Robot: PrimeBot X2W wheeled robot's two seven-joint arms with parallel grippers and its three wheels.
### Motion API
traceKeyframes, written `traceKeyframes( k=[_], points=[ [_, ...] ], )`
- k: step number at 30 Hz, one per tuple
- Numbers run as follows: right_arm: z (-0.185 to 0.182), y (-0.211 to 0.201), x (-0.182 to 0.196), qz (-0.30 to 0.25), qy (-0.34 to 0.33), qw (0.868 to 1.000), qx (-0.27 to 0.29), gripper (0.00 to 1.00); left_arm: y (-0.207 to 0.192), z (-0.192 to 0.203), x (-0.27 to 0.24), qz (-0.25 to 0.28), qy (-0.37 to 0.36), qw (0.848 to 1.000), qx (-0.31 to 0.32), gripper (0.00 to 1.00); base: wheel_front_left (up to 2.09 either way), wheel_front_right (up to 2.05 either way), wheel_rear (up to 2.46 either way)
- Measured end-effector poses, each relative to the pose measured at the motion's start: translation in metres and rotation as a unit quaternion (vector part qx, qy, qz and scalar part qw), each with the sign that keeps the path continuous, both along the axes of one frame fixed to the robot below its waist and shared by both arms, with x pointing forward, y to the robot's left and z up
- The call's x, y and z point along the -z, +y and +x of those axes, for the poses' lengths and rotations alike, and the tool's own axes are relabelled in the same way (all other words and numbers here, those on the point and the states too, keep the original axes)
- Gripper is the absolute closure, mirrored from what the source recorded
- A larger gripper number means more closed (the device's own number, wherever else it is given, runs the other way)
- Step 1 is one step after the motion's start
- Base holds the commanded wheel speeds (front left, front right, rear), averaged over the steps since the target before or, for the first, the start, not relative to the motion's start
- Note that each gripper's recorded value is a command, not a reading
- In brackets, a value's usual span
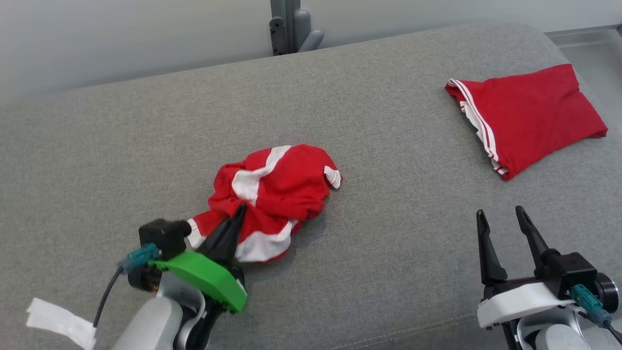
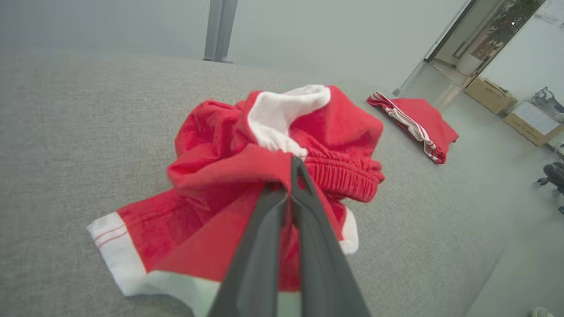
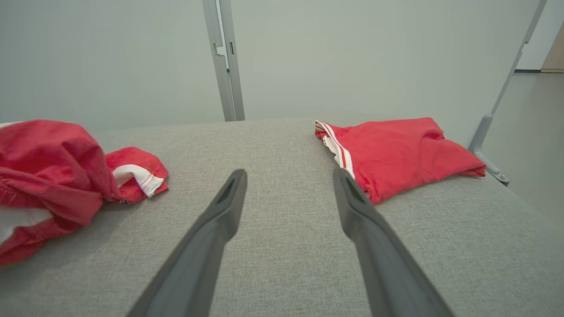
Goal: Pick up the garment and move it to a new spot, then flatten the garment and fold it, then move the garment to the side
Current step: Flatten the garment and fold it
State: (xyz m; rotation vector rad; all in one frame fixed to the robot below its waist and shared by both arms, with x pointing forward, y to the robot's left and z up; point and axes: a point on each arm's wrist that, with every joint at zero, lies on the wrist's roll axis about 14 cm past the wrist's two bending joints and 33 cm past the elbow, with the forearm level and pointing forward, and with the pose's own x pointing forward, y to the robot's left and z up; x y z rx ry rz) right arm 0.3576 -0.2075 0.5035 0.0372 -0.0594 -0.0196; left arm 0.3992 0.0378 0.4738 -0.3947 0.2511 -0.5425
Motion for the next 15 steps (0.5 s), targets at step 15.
traceKeyframes(
  k=[15],
  points=[
    [0.0, -0.007, -0.004, 0.009, -0.005, 1.0, 0.012, 0.0, -0.063, 0.046, -0.099, 0.004, -0.147, 0.986, 0.082, 1.0, 0.0, 0.0, 0.0]
  ],
)
